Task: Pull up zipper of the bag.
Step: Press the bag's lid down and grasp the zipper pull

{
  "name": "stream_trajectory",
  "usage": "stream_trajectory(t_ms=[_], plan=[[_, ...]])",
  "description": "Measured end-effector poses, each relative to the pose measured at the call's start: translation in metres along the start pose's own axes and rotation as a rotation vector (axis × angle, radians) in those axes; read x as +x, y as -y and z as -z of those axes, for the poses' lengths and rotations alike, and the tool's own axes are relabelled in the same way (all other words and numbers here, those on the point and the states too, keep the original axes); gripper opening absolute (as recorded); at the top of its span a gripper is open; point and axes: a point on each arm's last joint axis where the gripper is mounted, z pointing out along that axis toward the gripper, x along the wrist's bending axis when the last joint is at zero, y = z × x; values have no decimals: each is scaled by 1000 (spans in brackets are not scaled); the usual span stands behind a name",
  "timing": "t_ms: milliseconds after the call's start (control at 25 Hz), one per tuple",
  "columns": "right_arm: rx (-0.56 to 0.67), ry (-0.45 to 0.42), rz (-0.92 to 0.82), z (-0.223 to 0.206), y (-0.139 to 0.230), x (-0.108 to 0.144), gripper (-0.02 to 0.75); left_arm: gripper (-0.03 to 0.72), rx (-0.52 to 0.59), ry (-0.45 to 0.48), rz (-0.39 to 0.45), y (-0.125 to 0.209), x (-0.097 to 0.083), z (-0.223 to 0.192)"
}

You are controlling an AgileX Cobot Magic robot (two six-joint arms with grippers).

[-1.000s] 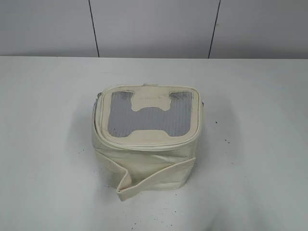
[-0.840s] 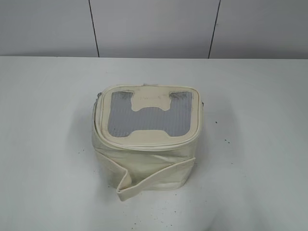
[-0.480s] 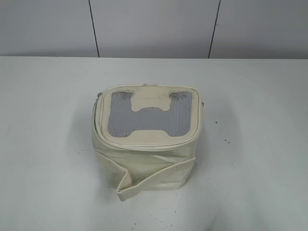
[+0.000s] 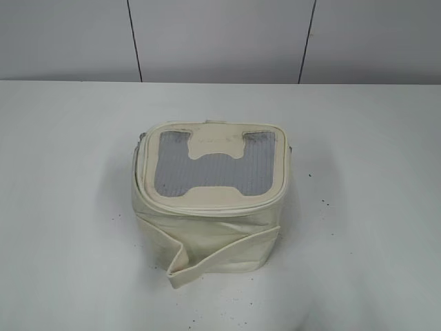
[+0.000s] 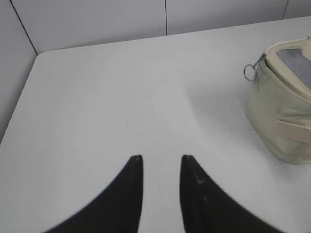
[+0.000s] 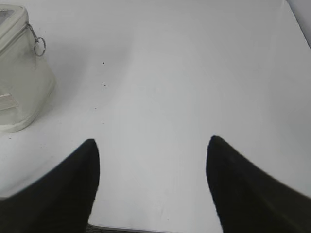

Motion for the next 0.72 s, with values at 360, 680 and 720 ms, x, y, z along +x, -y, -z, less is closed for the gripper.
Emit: stream_trajectory(t_ms=[360, 680, 720], plan=[[0, -1, 0, 0, 0, 0, 510, 209, 1, -6, -4, 0, 1, 0], [16, -1, -3, -4, -5, 0, 501, 209, 0, 6, -6, 0, 0, 0], [19, -2, -5, -5, -10, 0, 501, 209, 0, 7, -6, 0, 0, 0]])
